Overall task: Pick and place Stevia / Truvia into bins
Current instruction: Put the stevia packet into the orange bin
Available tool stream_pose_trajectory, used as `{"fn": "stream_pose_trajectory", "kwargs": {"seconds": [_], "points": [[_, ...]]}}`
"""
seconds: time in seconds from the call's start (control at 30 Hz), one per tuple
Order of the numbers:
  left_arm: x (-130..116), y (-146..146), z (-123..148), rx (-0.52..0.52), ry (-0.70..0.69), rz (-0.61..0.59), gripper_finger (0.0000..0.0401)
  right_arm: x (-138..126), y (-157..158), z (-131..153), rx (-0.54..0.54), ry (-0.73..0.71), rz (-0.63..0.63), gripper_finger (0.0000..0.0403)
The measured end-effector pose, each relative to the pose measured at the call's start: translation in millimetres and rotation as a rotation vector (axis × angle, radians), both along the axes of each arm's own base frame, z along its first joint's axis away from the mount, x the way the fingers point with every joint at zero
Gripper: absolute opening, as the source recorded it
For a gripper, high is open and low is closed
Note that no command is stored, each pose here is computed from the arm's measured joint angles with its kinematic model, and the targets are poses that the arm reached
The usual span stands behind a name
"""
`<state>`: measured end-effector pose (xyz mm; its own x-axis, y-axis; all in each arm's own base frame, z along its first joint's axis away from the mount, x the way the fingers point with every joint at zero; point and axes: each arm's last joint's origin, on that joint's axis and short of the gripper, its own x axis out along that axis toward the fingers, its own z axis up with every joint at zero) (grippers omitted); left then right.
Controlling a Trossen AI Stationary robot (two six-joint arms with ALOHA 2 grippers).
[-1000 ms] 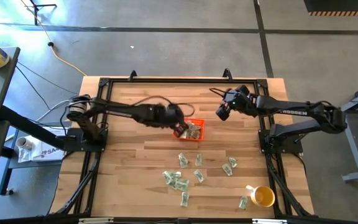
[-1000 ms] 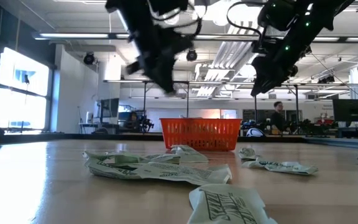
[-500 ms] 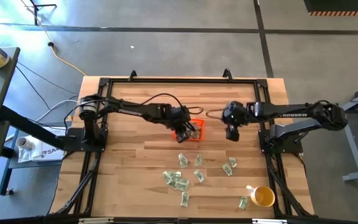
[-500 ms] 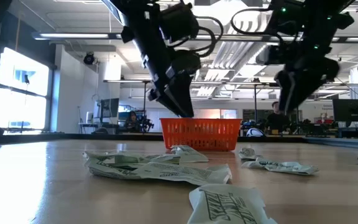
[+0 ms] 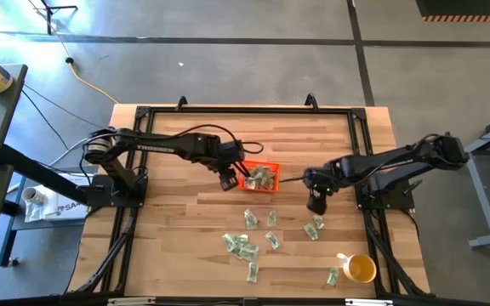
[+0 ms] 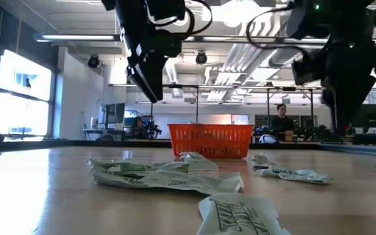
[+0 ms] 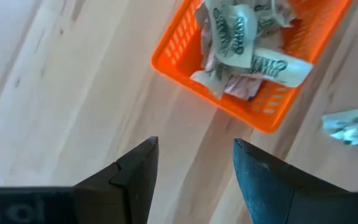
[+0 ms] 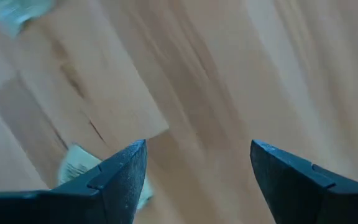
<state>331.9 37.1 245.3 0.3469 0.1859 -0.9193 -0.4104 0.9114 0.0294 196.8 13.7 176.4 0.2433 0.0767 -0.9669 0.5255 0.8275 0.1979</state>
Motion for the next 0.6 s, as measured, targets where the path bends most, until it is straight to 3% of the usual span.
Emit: {"fn": "stream_pose_trajectory", "kwargs": {"seconds": [0.2,0.4,0.6], "points": [[-6,-1,-16,-0.008,0.048,-0.051,0.0241,1,16,-13,0.167,0.161,-0.355,0.0277],[-32,-4,-34,-0.029,0.093,-0.060,0.0241,-1,41,-21,0.212,0.246,-0.518,0.0277],[-56,-7,-36,-0.019,0.024,-0.063,0.0241,-1,61,-35,0.205,0.331,-0.629,0.0277]]}}
